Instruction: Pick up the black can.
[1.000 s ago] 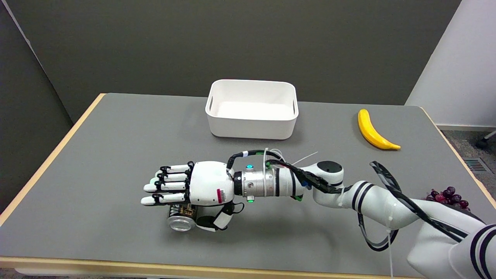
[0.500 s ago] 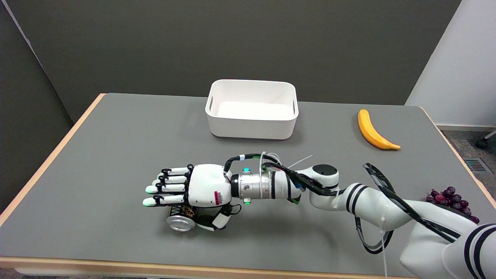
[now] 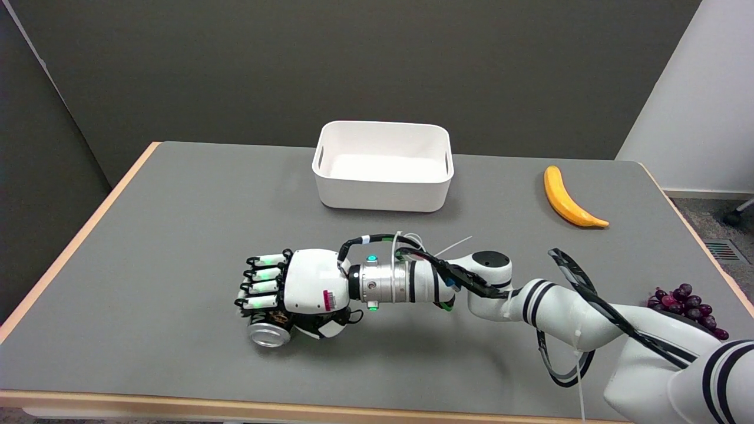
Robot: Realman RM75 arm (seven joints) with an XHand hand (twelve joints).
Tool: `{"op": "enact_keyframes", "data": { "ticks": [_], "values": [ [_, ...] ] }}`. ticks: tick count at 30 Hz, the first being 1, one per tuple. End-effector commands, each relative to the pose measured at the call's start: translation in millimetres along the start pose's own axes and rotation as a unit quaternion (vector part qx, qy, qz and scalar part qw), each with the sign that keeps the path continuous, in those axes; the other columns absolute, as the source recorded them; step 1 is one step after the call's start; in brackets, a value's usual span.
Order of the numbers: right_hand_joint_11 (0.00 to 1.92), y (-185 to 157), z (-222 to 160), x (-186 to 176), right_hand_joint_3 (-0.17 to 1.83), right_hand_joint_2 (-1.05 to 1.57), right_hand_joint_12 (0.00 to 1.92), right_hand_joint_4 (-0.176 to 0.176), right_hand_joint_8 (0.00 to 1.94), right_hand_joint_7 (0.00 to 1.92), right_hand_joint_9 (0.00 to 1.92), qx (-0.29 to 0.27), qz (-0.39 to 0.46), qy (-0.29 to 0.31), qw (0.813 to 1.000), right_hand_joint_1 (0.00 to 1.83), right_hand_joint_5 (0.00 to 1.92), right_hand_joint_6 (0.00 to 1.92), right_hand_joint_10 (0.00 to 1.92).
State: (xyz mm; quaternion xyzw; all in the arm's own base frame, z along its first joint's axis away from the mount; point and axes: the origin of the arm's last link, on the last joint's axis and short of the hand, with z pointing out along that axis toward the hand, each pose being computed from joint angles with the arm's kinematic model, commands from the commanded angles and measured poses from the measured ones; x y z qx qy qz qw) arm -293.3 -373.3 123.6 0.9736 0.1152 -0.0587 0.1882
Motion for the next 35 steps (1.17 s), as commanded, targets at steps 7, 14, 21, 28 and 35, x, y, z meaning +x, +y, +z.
{"op": "enact_keyframes", "data": {
  "ticks": [7,14,21,28,35],
  "values": [
    [0.21,8.9,1.6,14.1,0.28,1.3,1.19,0.044,0.91,0.47,0.41,-0.021,-0.014,0.015,1.0,0.77,0.46,1.78,0.87],
    [0.32,36.3,-8.1,50.2,0.15,1.31,1.34,-0.176,1.39,0.61,0.48,-0.065,-0.07,0.039,0.995,1.1,0.46,1.92,0.99],
    [0.36,72.8,-27.5,109.6,0.16,1.3,1.38,-0.176,1.39,0.62,0.49,-0.13,-0.161,0.063,0.976,1.11,0.46,1.92,1.01],
    [0.38,133.8,-61.4,149.9,0.16,1.3,1.38,-0.176,1.38,0.62,0.5,-0.246,-0.222,0.039,0.943,1.11,0.46,1.92,1.02],
    [0.4,202.0,-90.8,151.6,0.16,1.3,1.38,-0.176,1.38,0.62,0.5,-0.363,-0.193,-0.004,0.912,1.11,0.46,1.92,1.01]
  ]
}}
